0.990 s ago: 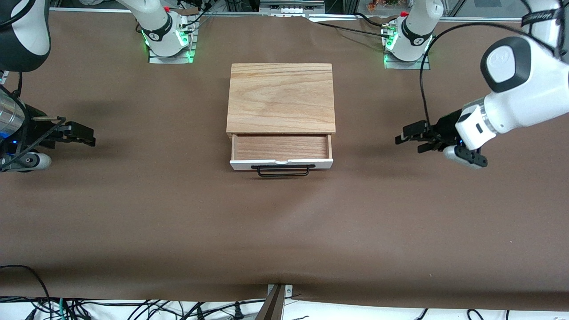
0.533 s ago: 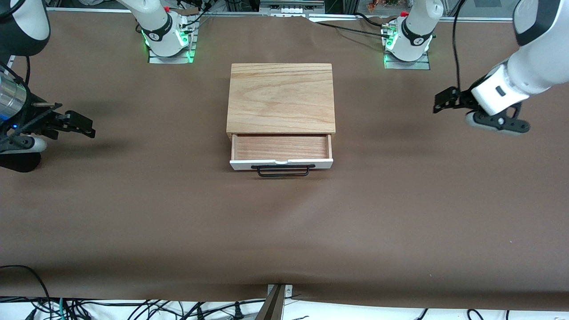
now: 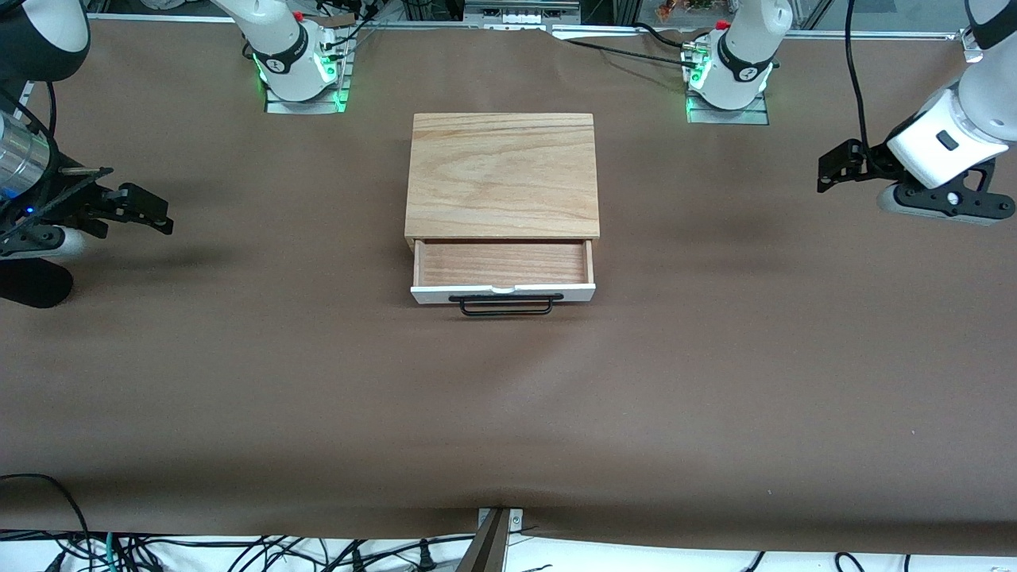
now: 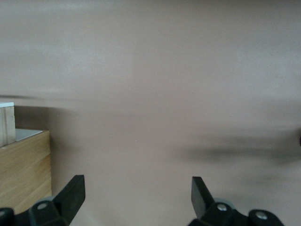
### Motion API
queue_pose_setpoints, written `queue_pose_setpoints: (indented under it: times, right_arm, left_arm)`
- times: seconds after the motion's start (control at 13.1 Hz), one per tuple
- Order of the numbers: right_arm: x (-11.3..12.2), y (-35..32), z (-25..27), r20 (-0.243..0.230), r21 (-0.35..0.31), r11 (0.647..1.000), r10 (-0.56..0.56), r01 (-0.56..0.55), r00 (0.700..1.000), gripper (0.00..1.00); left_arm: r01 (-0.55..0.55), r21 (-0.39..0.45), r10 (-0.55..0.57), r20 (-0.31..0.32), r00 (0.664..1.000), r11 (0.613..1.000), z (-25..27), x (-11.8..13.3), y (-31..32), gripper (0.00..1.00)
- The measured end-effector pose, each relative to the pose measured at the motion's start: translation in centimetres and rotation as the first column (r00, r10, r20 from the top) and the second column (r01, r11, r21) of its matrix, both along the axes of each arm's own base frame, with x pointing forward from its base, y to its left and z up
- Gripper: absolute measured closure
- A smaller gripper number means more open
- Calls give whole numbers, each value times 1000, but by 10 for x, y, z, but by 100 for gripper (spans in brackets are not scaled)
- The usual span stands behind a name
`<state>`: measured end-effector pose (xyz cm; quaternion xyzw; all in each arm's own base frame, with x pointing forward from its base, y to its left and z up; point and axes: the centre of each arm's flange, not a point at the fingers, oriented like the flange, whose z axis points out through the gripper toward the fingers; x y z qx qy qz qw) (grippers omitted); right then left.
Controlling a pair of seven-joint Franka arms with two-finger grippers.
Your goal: Pull top drawer with both arms simultaneously
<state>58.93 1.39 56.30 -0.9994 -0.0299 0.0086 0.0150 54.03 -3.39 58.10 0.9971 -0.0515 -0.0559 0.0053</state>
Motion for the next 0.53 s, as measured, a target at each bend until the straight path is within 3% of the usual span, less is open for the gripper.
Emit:
queue_pose_setpoints:
  times: [0.53]
  right_arm:
    - [0,-1,-2,-5,-5,1000,-1,1,1000,0]
  left_arm:
    - [-99,10,98,7,995,995,13,0,2,0]
